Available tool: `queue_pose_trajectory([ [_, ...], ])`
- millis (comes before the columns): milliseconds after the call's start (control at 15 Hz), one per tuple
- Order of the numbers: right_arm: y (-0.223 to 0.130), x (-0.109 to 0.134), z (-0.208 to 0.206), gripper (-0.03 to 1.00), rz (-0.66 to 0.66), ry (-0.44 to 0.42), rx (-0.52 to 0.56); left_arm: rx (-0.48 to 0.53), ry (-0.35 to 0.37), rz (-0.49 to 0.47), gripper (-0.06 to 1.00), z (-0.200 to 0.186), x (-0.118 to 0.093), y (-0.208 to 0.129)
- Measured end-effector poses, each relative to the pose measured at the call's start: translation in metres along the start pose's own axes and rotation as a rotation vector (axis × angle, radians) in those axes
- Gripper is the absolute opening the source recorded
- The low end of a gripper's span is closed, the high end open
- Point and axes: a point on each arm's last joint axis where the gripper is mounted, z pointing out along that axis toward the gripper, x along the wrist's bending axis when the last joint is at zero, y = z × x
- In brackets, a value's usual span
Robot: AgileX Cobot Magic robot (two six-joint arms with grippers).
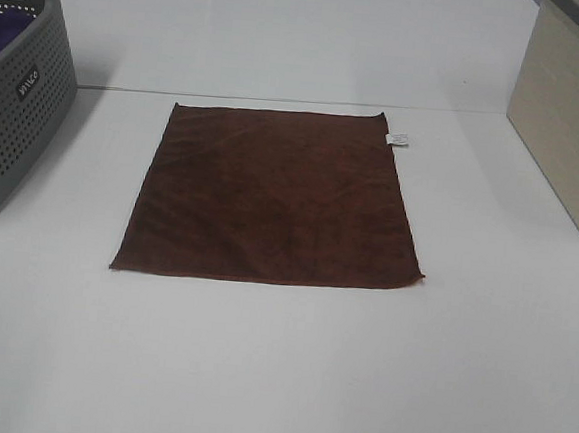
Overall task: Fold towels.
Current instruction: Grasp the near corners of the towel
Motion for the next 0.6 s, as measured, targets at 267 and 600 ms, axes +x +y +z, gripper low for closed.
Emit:
queue_pose_trajectory([
  [267, 0.0, 0.0, 0.0, 0.85, 0.0, 0.0, 0.0, 0.0, 0.0, 0.0, 0.78, 0.0, 0.0, 0.0],
  [600, 0.0, 0.0, 0.0, 0.85, 0.0, 0.0, 0.0, 0.0, 0.0, 0.0, 0.78, 0.0, 0.0, 0.0],
])
